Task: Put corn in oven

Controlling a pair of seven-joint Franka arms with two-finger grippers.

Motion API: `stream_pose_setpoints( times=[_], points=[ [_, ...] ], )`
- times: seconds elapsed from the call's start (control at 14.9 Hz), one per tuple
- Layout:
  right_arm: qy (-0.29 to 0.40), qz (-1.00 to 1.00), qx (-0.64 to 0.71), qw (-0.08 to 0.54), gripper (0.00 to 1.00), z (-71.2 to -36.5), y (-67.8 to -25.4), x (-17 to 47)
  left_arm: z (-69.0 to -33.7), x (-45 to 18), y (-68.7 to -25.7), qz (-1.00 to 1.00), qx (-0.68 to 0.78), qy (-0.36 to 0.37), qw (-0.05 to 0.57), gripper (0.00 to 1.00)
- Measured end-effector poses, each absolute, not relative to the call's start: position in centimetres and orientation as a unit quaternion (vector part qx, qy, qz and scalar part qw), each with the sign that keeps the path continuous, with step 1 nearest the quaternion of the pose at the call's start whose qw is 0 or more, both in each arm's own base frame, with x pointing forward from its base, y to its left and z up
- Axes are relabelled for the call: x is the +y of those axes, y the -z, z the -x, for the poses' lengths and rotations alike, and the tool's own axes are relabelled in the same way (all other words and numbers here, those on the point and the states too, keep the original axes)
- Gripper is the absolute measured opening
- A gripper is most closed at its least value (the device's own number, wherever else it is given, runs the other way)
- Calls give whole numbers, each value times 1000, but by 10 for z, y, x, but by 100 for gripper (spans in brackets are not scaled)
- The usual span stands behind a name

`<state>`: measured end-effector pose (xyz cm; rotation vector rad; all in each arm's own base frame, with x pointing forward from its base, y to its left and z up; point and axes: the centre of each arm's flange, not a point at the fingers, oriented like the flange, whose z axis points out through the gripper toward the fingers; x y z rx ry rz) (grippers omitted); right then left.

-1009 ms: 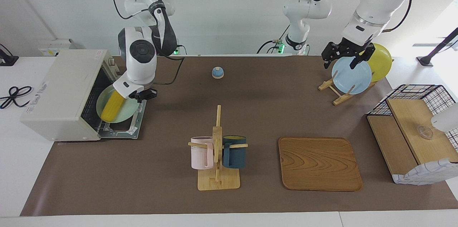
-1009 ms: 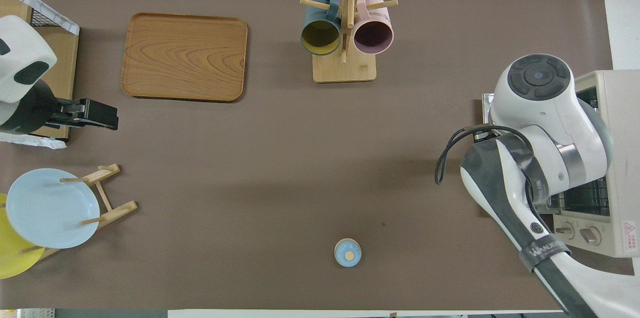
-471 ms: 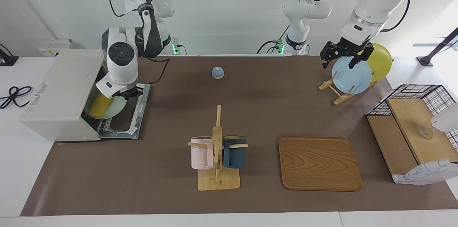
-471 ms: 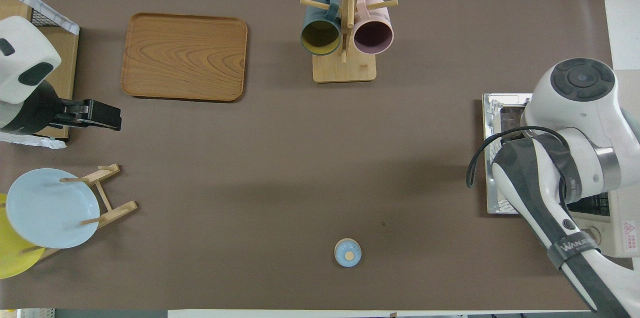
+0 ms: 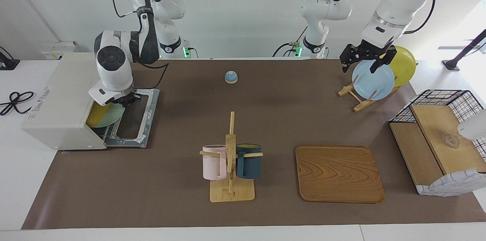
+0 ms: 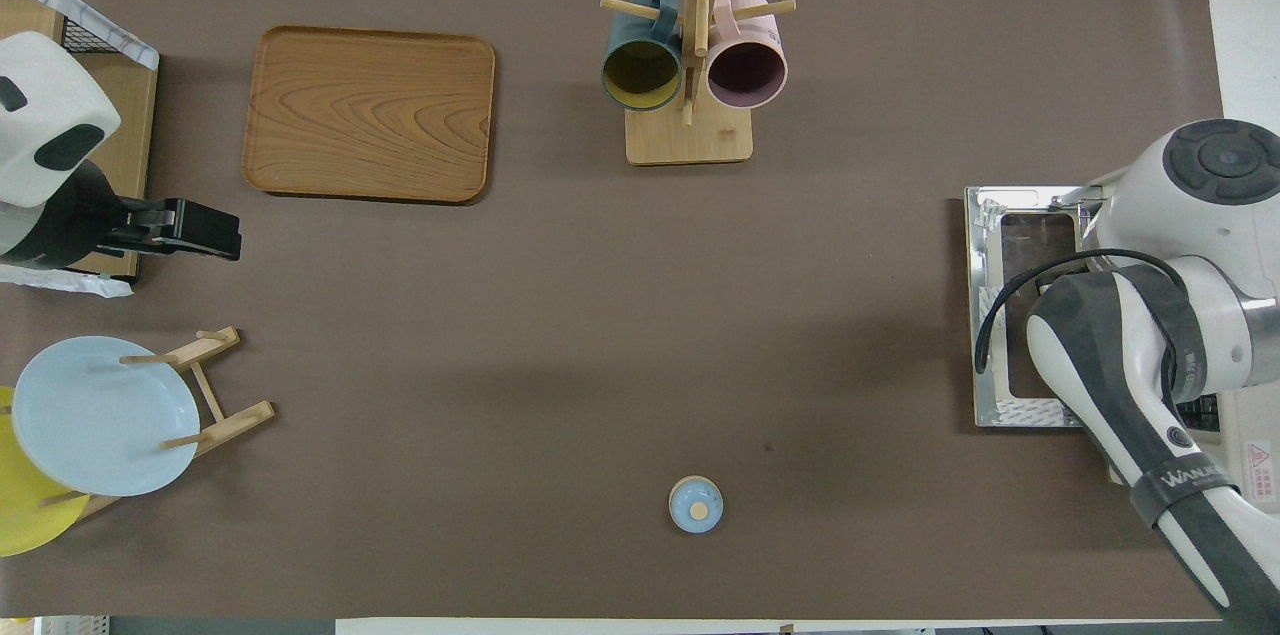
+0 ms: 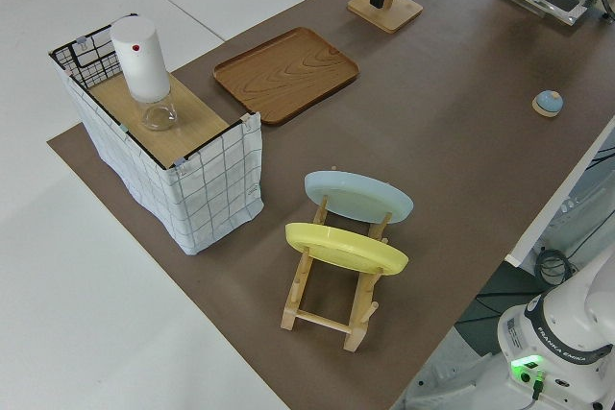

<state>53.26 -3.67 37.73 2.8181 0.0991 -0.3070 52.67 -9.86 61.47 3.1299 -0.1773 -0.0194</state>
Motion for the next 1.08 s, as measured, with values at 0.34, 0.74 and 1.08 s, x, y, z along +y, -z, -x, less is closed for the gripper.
stream_pose_setpoints(
  times=[0.34, 0.74, 1.08],
  points=[
    [109, -982, 35, 152, 39, -532, -376, -37, -527, -99, -615, -998, -56, 6, 3, 100],
    [104, -982, 39, 152, 41, -533, -377, -32, -527, -99, -615, -998, -56, 6, 2, 100],
    [83, -985, 50, 145, 39, -543, -393, -11, -528, -93, -615, -999, -51, 6, 3, 100]
  ],
)
